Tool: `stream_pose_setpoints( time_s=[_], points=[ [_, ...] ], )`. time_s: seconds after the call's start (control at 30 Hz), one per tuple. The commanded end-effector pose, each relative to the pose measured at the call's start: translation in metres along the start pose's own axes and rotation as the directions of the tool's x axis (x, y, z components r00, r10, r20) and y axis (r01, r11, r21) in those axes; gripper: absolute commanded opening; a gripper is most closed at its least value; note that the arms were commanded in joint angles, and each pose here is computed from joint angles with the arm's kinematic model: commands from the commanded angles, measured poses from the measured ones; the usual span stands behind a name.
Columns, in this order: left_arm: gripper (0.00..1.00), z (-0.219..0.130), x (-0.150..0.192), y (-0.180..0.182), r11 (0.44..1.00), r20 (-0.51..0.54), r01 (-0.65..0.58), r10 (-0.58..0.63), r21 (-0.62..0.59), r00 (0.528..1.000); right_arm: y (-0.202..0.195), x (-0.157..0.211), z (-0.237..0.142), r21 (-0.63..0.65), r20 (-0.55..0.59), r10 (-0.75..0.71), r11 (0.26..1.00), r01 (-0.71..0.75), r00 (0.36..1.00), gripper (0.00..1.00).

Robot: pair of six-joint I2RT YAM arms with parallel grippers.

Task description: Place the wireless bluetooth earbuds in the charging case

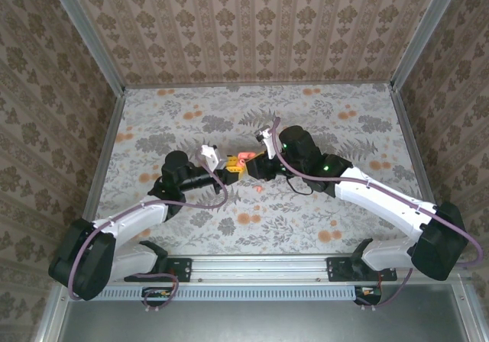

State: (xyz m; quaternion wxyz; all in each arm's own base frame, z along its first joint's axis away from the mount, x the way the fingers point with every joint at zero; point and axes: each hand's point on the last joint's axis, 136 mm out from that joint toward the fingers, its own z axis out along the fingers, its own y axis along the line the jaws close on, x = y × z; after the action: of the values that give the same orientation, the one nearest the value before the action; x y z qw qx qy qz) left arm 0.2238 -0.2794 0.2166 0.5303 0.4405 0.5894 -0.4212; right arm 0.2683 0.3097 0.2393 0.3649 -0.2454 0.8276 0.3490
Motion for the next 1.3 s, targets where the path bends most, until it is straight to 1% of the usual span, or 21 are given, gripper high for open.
stream_pose_setpoints(
  time_s=[0.0,0.43,1.27],
  points=[
    [0.07,0.000,-0.016,-0.004,0.999,0.036,-0.053,0.052,0.012,0.998,0.003,-0.014,-0.001,0.006,0.038,0.003,1.000,-0.003,0.999,0.31],
    [0.07,0.001,-0.018,-0.005,0.998,0.041,-0.054,0.053,0.016,0.998,-0.009,-0.011,0.000,0.068,0.038,0.007,0.998,-0.009,0.999,0.29],
    [0.07,-0.002,-0.022,-0.010,0.997,0.059,-0.065,0.063,0.028,0.996,-0.016,-0.009,-0.001,0.101,0.043,0.008,0.995,-0.012,0.999,0.29]
  ],
)
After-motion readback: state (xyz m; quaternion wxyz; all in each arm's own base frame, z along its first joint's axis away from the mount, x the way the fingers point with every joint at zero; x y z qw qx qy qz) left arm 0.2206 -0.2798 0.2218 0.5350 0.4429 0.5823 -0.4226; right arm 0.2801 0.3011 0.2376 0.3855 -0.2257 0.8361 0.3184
